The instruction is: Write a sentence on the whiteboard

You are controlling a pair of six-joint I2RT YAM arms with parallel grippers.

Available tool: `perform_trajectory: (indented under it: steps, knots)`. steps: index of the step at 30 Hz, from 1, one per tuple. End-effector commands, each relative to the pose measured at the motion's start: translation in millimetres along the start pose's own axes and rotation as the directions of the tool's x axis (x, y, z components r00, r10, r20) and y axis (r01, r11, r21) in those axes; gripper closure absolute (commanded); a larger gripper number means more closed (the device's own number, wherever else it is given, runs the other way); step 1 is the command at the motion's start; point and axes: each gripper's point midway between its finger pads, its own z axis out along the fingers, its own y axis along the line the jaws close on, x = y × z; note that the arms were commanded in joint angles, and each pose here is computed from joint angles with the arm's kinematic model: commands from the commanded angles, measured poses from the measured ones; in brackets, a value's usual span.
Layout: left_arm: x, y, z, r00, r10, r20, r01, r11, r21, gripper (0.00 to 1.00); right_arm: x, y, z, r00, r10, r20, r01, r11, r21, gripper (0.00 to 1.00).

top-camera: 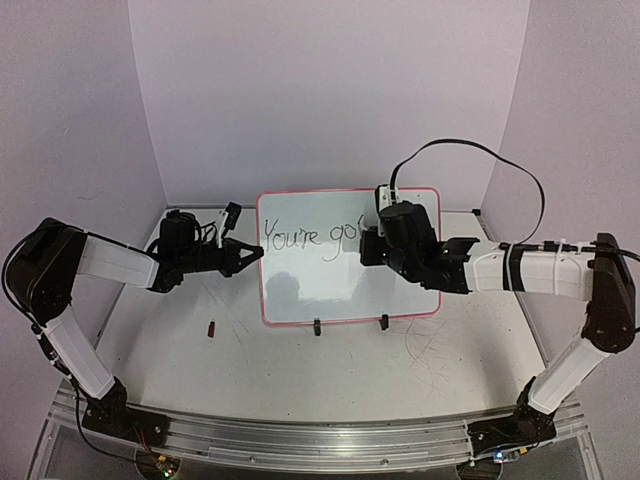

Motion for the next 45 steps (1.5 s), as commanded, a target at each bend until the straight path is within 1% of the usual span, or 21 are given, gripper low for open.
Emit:
perform_trajectory:
  steps: [1,17,21,23,27,32,45]
  knots:
    - [11,3,10,0.997,0.066,-0.046,-0.067,0.997,-0.033,1.00,8,-3,-6,1.000,0.011,-0.021,-0.011,1.000,0.003,1.00]
    - [10,1,9,0.997,0.067,-0.044,-0.069,0.997,-0.031,1.00,25,-4,-16,0.998,0.024,-0.050,-0.023,1.000,0.013,1.00]
    - [10,1,9,0.997,0.067,-0.043,-0.069,0.997,-0.032,1.00,13,-17,-23,0.999,0.035,-0.003,-0.035,0.996,0.077,1.00]
    - [10,2,9,0.997,0.068,-0.044,-0.069,0.997,-0.032,1.00,-1,-22,-29,0.998,0.045,0.038,-0.048,0.995,0.092,1.00]
    - [11,2,10,0.997,0.067,-0.046,-0.069,0.997,-0.031,1.00,-26,-7,-44,0.992,0.054,0.117,-0.051,0.998,-0.024,1.00]
    - [11,1,10,0.997,0.066,-0.048,-0.068,0.997,-0.031,1.00,-21,18,-27,0.998,0.001,0.070,0.005,0.996,-0.091,1.00]
    - [9,0,8,0.997,0.072,-0.042,-0.073,0.997,-0.032,1.00,-25,14,-13,0.997,0.007,0.077,-0.006,1.000,-0.023,1.00]
